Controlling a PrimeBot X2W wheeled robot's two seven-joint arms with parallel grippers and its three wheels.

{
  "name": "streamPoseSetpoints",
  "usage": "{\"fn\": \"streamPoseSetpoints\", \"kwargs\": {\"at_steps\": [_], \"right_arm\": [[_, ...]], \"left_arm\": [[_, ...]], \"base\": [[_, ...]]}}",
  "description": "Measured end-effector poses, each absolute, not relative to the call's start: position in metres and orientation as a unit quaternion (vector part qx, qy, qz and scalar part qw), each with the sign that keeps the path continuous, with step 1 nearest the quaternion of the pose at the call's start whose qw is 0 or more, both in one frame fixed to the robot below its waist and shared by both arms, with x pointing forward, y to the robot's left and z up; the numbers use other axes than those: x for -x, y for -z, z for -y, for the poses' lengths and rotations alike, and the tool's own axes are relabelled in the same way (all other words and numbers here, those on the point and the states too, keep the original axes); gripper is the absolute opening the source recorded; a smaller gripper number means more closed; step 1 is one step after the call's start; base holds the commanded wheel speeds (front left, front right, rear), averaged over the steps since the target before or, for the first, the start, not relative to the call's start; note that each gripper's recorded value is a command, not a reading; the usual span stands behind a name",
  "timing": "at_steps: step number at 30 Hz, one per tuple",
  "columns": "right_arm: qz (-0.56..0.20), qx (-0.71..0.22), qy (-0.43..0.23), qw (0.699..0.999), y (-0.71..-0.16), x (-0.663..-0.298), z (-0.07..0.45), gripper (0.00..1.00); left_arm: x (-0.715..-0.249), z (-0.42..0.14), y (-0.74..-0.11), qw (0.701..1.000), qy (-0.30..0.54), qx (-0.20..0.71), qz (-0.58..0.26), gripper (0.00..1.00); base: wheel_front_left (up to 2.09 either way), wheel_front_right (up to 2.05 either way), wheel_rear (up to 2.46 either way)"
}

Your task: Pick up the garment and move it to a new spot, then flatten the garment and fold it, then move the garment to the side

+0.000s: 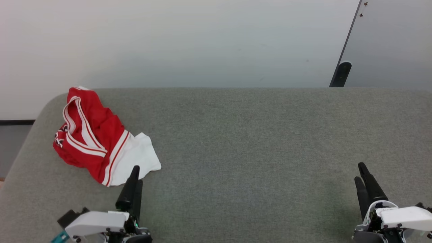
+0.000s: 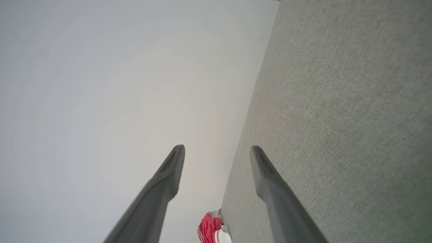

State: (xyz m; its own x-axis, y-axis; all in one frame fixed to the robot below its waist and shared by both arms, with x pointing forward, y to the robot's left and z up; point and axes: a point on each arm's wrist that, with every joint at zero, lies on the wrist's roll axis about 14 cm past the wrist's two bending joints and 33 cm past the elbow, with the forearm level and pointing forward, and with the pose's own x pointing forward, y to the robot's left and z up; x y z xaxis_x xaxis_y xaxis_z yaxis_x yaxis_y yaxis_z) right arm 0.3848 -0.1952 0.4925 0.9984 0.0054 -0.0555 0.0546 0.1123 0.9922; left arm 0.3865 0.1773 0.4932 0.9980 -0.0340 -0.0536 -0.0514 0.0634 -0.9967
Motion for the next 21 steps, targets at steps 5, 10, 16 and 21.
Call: {"fn": "streamPoseSetpoints", "kwargs": {"at_steps": [5, 10, 16, 21], "right_arm": [[-0.017, -0.645, 0.010, 0.764, -0.499, -0.388, 0.195, 1.00], [-0.013, -0.614, 0.005, 0.789, -0.504, -0.389, 0.195, 1.00], [-0.007, -0.557, -0.003, 0.831, -0.510, -0.393, 0.195, 1.00], [-0.008, -0.496, -0.007, 0.869, -0.511, -0.393, 0.195, 1.00]], "left_arm": [[-0.391, -0.179, -0.500, 0.754, -0.004, 0.656, -0.022, 1.00], [-0.394, -0.178, -0.505, 0.789, 0.002, 0.614, -0.017, 1.00], [-0.396, -0.176, -0.509, 0.837, 0.009, 0.546, -0.016, 1.00], [-0.397, -0.173, -0.510, 0.877, 0.016, 0.479, -0.021, 1.00]], "base": [[0.00, 0.00, 0.00], [0.00, 0.00, 0.00], [0.00, 0.00, 0.00], [0.00, 0.00, 0.00]]}}
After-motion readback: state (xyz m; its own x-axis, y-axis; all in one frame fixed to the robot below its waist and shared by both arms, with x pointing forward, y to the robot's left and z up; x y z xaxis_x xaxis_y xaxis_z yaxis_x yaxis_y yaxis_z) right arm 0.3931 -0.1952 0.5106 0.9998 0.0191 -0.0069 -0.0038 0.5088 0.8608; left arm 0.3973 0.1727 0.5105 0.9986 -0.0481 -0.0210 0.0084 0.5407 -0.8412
